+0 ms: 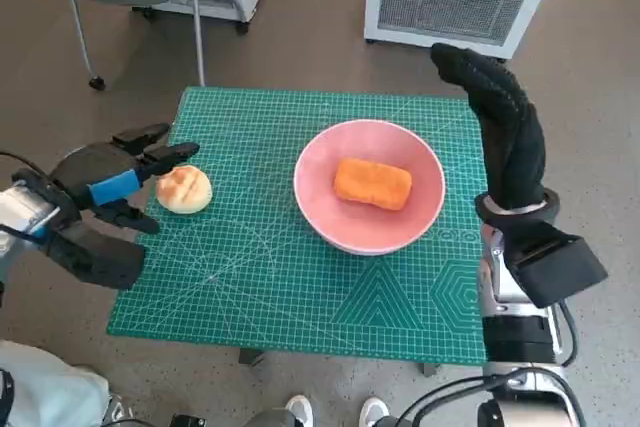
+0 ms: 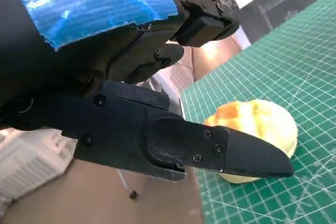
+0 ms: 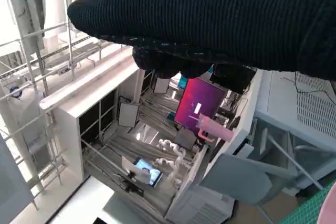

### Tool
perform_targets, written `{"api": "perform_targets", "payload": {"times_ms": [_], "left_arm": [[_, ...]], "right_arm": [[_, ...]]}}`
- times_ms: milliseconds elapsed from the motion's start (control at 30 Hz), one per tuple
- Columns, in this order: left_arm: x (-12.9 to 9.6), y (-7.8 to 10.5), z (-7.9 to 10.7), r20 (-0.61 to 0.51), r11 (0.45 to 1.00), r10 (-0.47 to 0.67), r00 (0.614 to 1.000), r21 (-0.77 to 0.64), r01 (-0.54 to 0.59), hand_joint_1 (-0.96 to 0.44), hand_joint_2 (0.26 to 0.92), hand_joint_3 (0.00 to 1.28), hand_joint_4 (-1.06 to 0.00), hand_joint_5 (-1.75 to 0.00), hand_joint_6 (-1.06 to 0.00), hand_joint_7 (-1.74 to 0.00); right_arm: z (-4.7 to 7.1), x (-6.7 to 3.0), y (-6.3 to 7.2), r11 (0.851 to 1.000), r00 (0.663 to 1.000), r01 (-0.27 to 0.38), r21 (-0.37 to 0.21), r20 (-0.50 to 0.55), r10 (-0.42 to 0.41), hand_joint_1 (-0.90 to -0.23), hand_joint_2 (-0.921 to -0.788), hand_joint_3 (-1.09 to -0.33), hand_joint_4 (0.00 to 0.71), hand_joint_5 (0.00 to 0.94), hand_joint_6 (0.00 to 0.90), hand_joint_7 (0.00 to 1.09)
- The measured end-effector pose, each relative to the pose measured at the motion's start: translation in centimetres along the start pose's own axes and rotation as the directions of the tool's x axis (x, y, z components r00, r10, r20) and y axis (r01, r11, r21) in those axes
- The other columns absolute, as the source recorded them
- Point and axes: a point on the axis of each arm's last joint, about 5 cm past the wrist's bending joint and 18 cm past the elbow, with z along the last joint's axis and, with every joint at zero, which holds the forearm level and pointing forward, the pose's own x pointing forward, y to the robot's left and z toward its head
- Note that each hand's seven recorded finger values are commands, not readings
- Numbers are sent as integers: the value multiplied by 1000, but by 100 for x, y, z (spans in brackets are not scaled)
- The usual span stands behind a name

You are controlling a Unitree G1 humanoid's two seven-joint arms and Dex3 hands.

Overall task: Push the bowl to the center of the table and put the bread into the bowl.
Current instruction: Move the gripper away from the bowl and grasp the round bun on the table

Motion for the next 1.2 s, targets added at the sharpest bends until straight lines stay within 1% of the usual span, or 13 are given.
{"api": "perform_targets", "payload": {"times_ms": [367,667,700,733,767,800,867,933,967,1067,1133,1167,1200], "left_arm": [[126,-74,86,-22,995,-56,998,-87,54,-628,787,0,-151,-6,-240,-4],[215,-82,145,-30,985,-129,991,-117,124,-523,760,0,-166,-7,-262,-11],[224,-80,150,-33,984,-138,990,-121,133,-503,755,0,-173,-9,-272,-15],[233,-81,155,-36,981,-148,988,-128,143,-437,750,0,-188,-14,-287,-20],[241,-81,159,-40,979,-158,987,-138,151,-413,748,0,-193,-15,-292,-21],[252,-81,167,-44,976,-170,985,-148,162,-344,745,0,-209,-19,-307,-25],[275,-81,182,-52,968,-198,979,-168,187,-270,743,0,-229,-22,-326,-30],[298,-86,200,-59,958,-232,971,-185,218,-199,745,2,-258,-27,-355,-37],[311,-91,213,-62,952,-250,966,-195,234,-135,761,8,-308,-25,-398,-39],[341,-106,250,-60,942,-282,958,-204,265,-65,794,19,-387,-27,-463,-43],[353,-110,265,-58,941,-288,956,-200,271,-17,842,28,-498,-33,-552,-50],[357,-109,269,-58,942,-288,956,-195,272,-8,853,28,-523,-31,-573,-50],[360,-107,270,-60,943,-287,956,-192,271,7,878,34,-602,-35,-639,-56]], "right_arm": [[11,-5,-3,1000,1000,1,-2,4,-1,-682,-921,-834,240,0,-1,646],[14,-41,-10,1000,1000,5,-5,0,-5,-682,-921,-835,240,0,-1,647],[15,-42,-11,1000,1000,5,-6,0,-5,-682,-921,-835,240,1,-1,647],[15,-43,-12,1000,1000,5,-6,1,-5,-681,-921,-835,240,1,-1,647],[16,-44,-13,1000,1000,6,-7,1,-6,-680,-921,-836,240,1,-1,647],[17,-44,-14,1000,1000,7,-7,1,-7,-680,-921,-836,240,1,-1,647],[18,-45,-16,1000,1000,8,-9,2,-8,-679,-921,-836,240,1,-1,647],[21,-46,-19,1000,1000,11,-10,3,-11,-679,-921,-837,240,0,-1,647],[23,-47,-22,1000,1000,13,-11,4,-13,-678,-921,-837,240,0,-1,647],[24,-51,-26,1000,1000,15,-13,4,-15,-675,-921,-837,240,0,-1,647],[25,-54,-26,1000,1000,17,-13,4,-16,-671,-921,-837,240,0,-1,646],[25,-56,-27,1000,1000,18,-13,4,-18,-670,-921,-836,240,0,-1,645],[25,-57,-27,1000,1000,19,-13,4,-19,-669,-921,-836,240,1,-1,644]]}}
